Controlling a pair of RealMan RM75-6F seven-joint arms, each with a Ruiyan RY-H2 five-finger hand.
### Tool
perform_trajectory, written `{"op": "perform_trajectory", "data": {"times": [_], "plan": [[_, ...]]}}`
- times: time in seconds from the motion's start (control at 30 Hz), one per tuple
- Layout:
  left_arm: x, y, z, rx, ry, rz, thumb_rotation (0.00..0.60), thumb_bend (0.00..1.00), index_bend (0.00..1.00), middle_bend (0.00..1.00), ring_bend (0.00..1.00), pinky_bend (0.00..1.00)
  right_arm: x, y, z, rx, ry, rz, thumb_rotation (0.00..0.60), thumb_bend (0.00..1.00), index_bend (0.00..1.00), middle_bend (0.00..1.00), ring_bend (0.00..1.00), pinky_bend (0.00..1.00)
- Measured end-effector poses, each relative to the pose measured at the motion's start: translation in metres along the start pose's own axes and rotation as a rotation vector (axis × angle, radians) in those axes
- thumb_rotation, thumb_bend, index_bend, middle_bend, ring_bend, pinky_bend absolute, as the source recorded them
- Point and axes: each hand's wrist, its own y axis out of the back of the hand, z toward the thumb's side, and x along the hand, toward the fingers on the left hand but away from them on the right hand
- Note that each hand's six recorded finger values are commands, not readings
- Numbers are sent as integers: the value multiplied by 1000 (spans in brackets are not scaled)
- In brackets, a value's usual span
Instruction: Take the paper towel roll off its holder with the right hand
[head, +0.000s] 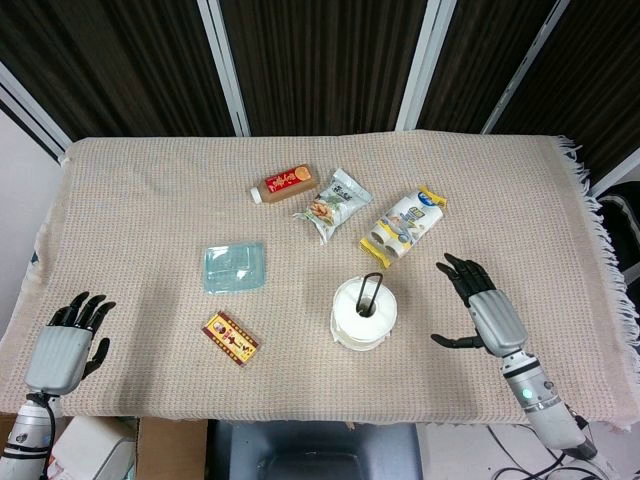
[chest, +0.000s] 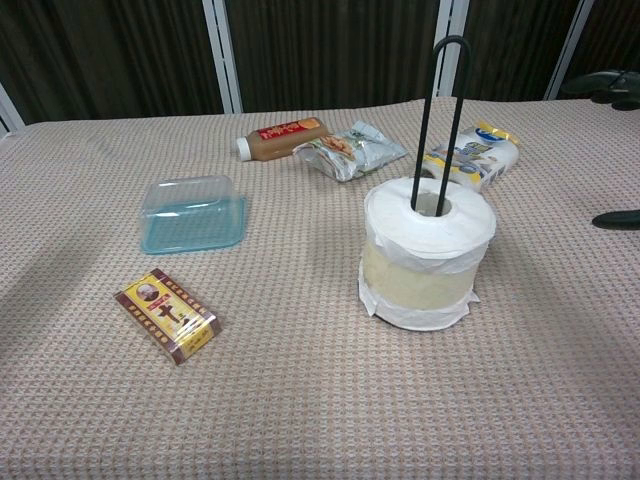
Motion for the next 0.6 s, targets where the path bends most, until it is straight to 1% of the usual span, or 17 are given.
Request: {"op": "perform_trajectory", "data": {"times": [0.2, 0.33, 0.47, 0.6], "plan": [[-1, -4, -1, 1, -1, -18, 600, 453, 226, 176, 132, 319, 1, -5, -3, -4, -1, 8, 600, 0, 0, 0, 0, 91], [0, -6, -2, 5, -3, -22, 600, 454, 226, 179, 132, 321, 1, -7, -2, -28, 2, 14, 600, 0, 0, 0, 0, 91], [-1, -6, -4, -2, 0, -21, 600, 455, 229, 179, 132, 323, 1, -13, 2, -78, 18, 39, 600, 0, 0, 0, 0, 91], [-3, -9, -4, -13, 5, -25, 600, 455, 238, 182, 132, 324, -3, -26, 11, -148, 53, 83, 600, 0, 0, 0, 0, 91]]}}
